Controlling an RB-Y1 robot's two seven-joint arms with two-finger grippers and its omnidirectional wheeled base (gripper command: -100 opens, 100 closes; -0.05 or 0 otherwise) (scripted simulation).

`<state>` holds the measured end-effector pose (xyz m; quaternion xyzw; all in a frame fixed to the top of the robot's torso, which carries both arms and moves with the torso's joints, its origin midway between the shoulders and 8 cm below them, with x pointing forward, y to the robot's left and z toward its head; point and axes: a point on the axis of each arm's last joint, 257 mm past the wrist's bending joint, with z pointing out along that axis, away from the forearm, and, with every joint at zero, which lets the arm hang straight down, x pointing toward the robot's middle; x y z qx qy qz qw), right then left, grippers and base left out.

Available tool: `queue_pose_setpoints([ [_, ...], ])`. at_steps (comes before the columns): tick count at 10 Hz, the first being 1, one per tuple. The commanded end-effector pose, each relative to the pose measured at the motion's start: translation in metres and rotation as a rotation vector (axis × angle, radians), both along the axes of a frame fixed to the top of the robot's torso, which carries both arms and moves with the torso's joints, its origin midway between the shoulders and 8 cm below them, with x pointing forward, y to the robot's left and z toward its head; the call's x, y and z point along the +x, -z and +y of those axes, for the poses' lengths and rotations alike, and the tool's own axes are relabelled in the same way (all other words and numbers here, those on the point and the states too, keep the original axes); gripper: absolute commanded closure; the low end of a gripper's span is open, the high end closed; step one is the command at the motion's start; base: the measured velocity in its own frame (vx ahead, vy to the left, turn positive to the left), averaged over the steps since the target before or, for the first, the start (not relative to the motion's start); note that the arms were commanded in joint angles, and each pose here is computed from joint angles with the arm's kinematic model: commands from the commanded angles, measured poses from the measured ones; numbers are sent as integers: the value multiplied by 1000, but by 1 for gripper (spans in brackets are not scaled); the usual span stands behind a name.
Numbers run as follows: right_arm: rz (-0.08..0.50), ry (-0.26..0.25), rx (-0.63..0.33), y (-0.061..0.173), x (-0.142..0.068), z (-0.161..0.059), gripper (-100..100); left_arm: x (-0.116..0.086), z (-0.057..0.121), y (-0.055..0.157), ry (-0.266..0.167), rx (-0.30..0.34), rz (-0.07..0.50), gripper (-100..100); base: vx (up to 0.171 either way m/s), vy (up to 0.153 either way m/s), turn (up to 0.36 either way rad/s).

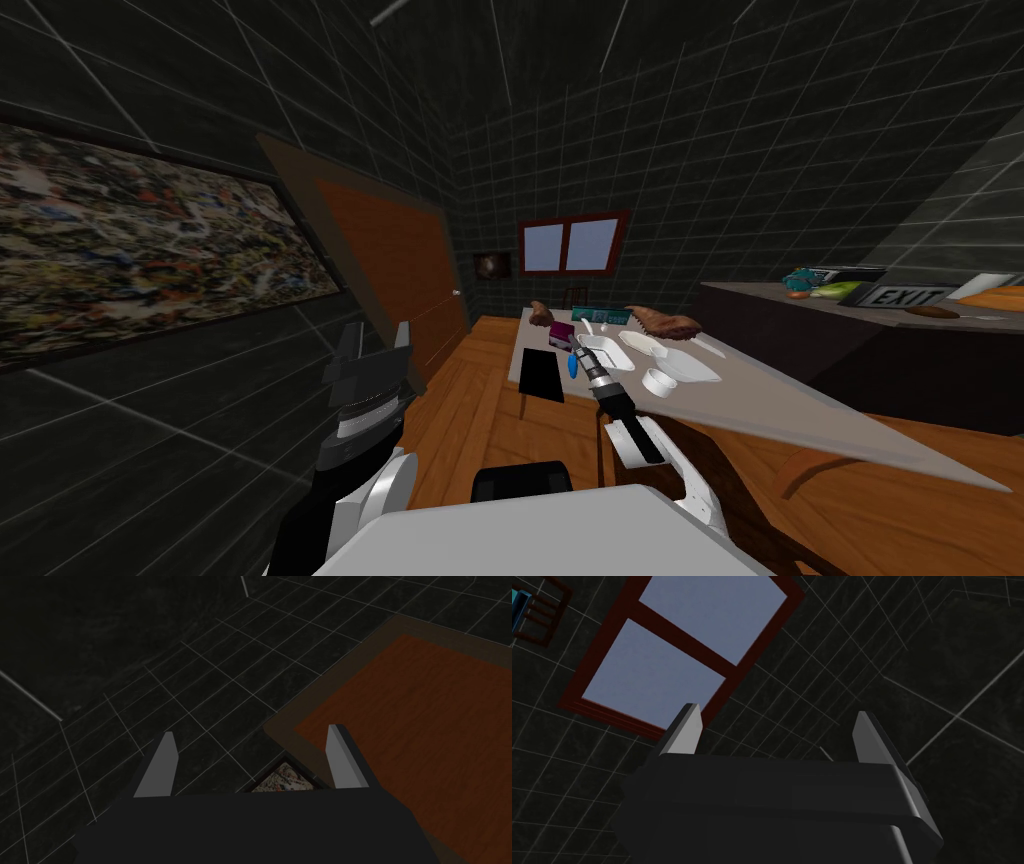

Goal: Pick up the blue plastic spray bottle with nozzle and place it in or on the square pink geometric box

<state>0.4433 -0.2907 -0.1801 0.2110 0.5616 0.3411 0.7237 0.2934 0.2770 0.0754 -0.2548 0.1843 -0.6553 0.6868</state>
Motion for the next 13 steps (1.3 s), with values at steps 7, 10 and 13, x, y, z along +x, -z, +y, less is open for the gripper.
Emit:
queue_pose_setpoints([
  [7, 175, 73, -223, 82, 13, -34, -100, 0, 0, 0, 0, 0, 0, 0, 19, 24, -37],
  [10, 234, 88, -273, 110, 12, -44, -100, 0, 0, 0, 0, 0, 0, 0, 33, 28, -19],
  [13, 312, 108, -364, 144, 11, -58, -100, 0, 0, 0, 0, 0, 0, 0, 44, 33, -35],
])
